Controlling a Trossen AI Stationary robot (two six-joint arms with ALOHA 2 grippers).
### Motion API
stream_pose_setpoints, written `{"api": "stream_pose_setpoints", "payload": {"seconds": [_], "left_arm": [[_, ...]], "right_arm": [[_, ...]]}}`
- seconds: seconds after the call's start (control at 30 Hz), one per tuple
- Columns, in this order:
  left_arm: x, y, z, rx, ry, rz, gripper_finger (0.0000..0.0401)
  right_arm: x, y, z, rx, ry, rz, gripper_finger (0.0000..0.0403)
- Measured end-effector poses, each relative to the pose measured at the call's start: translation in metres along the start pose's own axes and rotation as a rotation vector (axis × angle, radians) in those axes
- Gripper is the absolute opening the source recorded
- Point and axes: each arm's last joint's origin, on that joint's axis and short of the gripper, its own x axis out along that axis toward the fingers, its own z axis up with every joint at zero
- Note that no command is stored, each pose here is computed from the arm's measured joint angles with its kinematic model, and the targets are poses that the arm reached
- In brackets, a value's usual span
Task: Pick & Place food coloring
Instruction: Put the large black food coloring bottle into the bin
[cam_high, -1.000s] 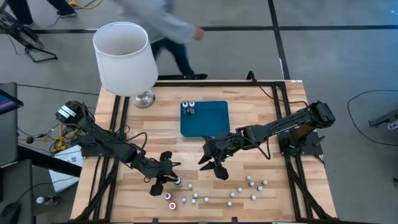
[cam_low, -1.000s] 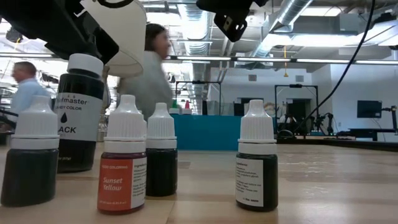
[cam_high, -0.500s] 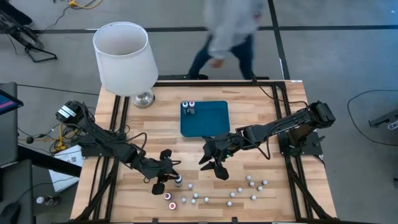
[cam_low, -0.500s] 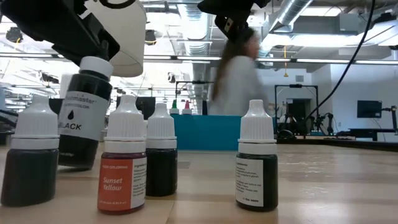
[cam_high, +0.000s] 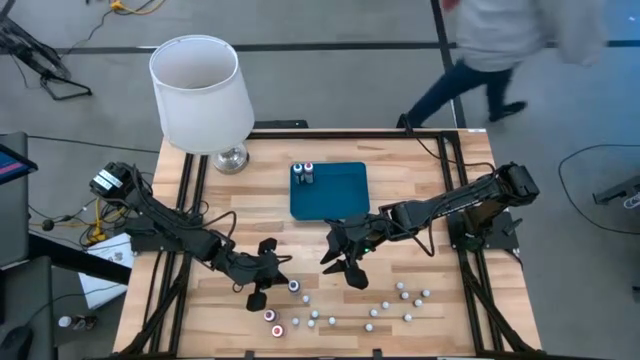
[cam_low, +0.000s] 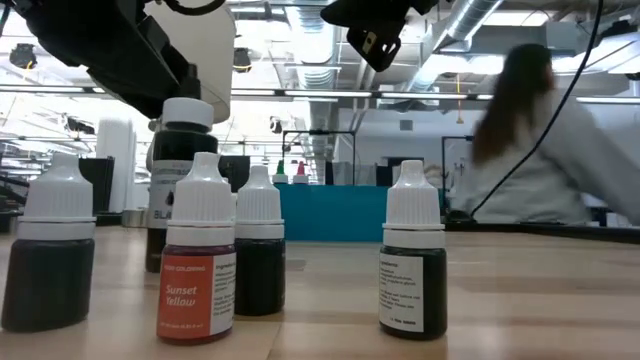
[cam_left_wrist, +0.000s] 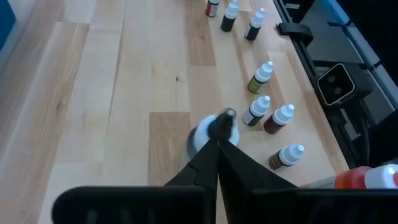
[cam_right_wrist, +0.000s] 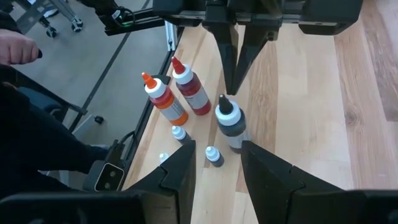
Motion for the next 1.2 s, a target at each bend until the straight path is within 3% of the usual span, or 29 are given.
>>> {"api": "stream_pose_setpoints", "payload": {"seconds": [0.4, 0.9, 1.2], "left_arm": [[0.0, -0.001, 0.0, 0.018, 0.014, -0.043, 0.0012], [0.001, 0.004, 0.005, 0.014, -0.025, -0.01, 0.0162], [0.004, 0.014, 0.011, 0.044, -0.023, -0.056, 0.0172]], "right_arm": [[0.0, 0.0, -0.001, 0.003, 0.014, -0.002, 0.0118], [0.0, 0.0, -0.002, 0.005, 0.016, -0.003, 0.0118], [0.0, 0.0, -0.002, 0.005, 0.016, -0.003, 0.0118]]}}
